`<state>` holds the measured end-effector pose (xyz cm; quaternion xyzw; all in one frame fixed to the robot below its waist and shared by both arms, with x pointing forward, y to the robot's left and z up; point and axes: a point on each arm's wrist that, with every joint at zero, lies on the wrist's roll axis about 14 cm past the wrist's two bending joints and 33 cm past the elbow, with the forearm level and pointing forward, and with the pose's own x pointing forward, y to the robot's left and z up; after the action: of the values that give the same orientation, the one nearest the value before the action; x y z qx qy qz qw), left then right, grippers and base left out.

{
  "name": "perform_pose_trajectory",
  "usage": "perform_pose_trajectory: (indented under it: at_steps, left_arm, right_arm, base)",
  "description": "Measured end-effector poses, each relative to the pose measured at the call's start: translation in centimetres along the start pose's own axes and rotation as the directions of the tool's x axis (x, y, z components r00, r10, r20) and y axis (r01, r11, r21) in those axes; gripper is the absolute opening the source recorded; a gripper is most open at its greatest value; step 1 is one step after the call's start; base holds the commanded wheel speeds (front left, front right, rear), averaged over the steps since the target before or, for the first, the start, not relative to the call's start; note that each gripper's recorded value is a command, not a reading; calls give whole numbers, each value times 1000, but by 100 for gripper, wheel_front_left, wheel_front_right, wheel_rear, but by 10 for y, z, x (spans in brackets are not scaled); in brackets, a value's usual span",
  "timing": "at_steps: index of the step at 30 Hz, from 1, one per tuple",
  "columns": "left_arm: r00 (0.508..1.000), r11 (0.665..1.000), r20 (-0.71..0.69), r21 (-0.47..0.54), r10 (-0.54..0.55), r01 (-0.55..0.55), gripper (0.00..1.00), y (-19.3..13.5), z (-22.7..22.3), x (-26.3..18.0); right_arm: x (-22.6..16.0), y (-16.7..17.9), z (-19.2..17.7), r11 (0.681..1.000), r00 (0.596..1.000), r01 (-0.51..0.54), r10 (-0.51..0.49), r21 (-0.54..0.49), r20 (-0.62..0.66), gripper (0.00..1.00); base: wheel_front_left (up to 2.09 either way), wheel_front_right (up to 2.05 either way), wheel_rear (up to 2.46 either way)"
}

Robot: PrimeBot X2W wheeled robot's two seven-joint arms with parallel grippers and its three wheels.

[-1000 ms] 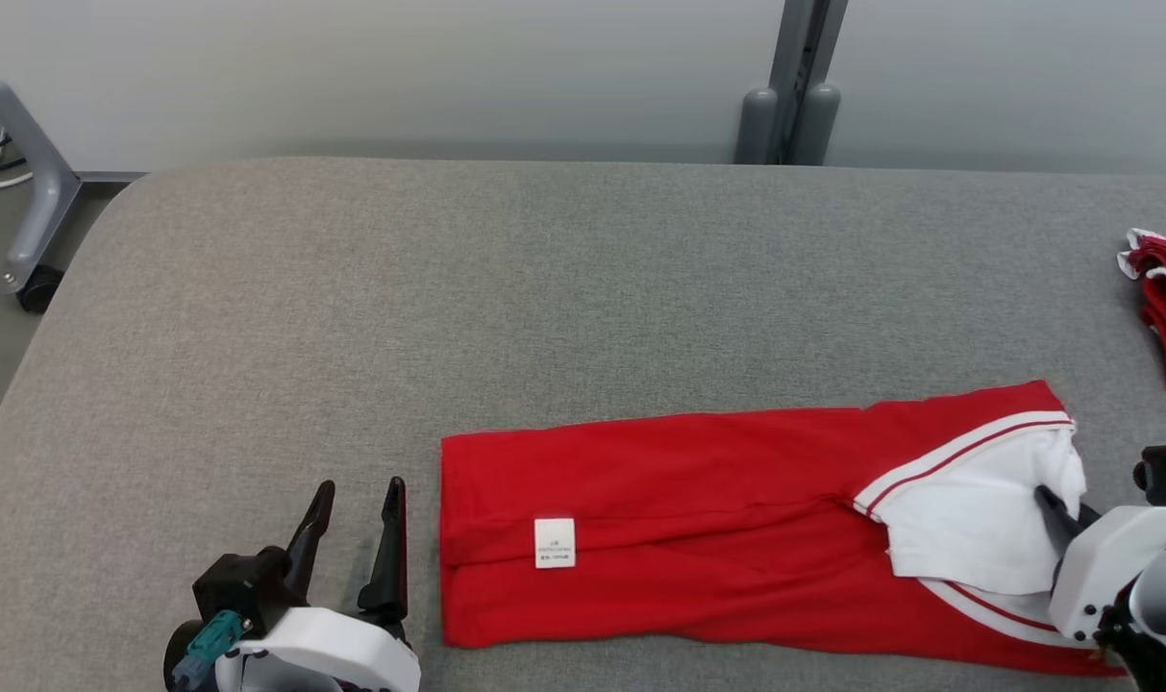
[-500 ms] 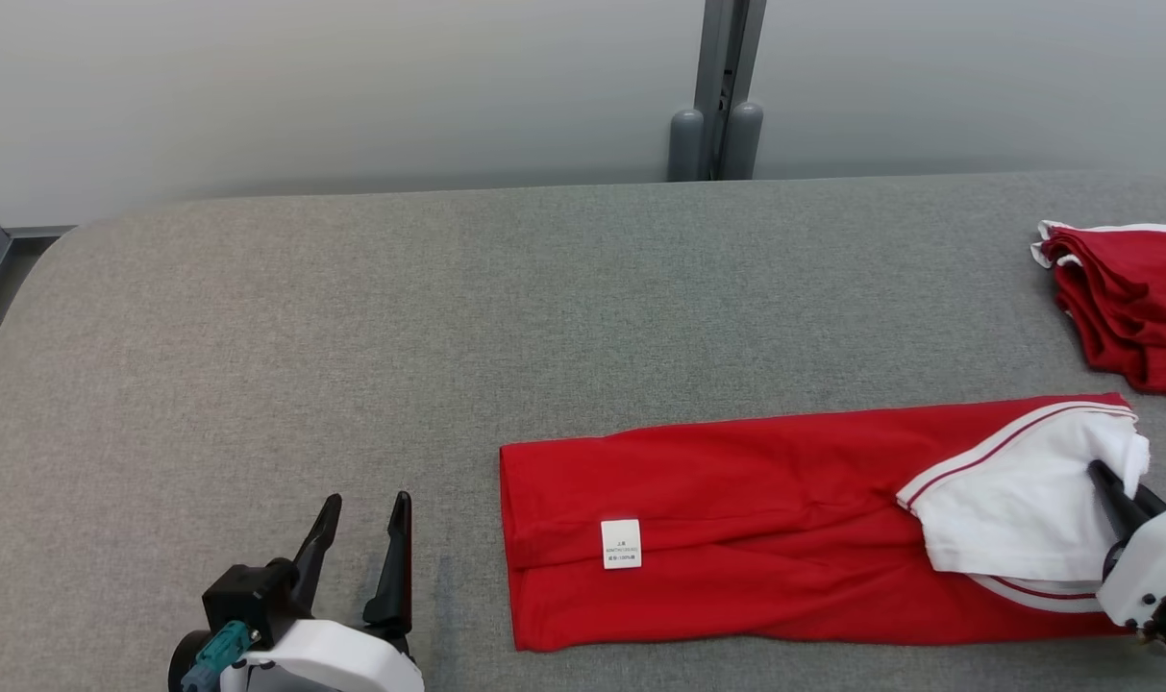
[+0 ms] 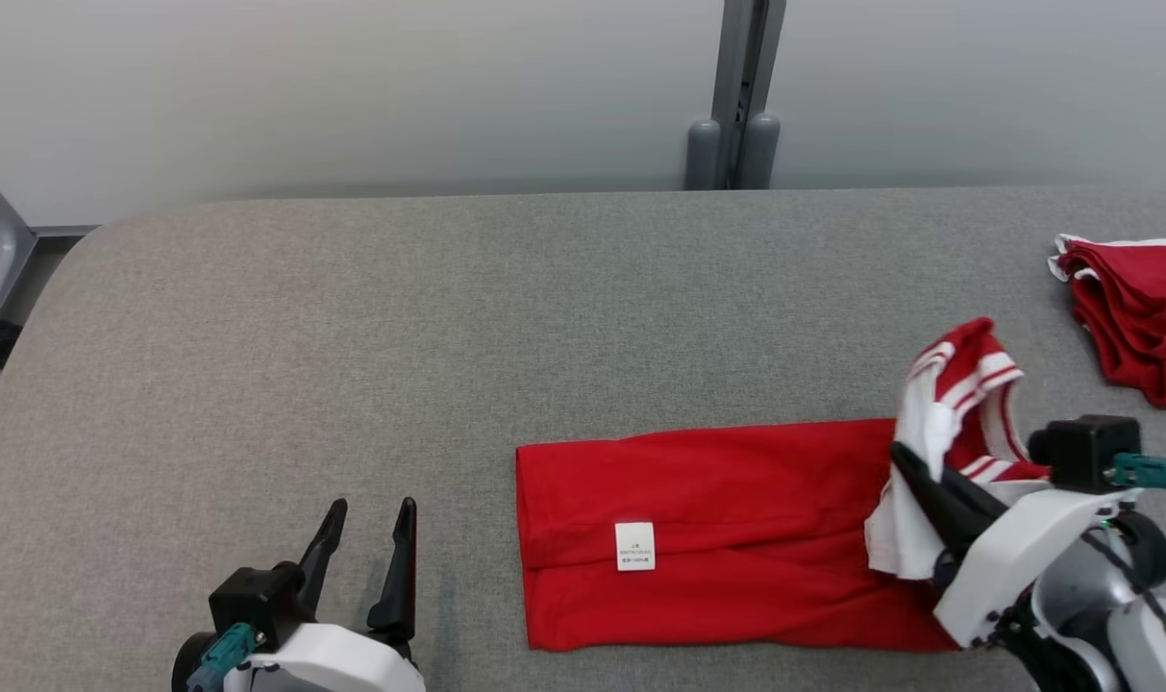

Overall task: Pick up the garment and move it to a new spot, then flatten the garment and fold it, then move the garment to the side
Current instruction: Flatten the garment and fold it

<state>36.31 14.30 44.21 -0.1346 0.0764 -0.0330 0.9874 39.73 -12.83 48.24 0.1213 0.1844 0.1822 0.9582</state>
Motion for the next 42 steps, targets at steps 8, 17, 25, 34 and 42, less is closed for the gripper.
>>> perform_pose_trajectory:
  at_steps: [8, 17, 25, 34, 42]
  left_arm:
    - [1000, 1000, 10, -4, 28, -28, 100, 8, 3, -6]
    - [998, 998, 17, -9, 55, -54, 100, 16, 5, -9]
    - [997, 997, 28, -17, 72, -72, 100, 21, 8, -10]
    - [997, 997, 30, -19, 73, -73, 100, 21, 9, -9]
    - [998, 999, 34, -10, 53, -53, 100, 15, 10, -7]
  right_arm:
    - [18, 79, -13, 979, 979, -202, 203, 38, -27, 0]
    - [43, 142, -27, 940, 939, -338, 340, 55, -56, 0]
    - [60, 163, -58, 927, 916, -373, 374, 40, -141, 0]
    - [62, 186, -62, 900, 889, -436, 434, 19, -147, 100]
    - [56, 205, -43, 872, 869, -490, 488, 1, -76, 100]
  base:
    - [0, 0, 0]
    - [0, 0, 0]
    - [0, 0, 0]
    - [0, 0, 0]
    - [0, 0, 0]
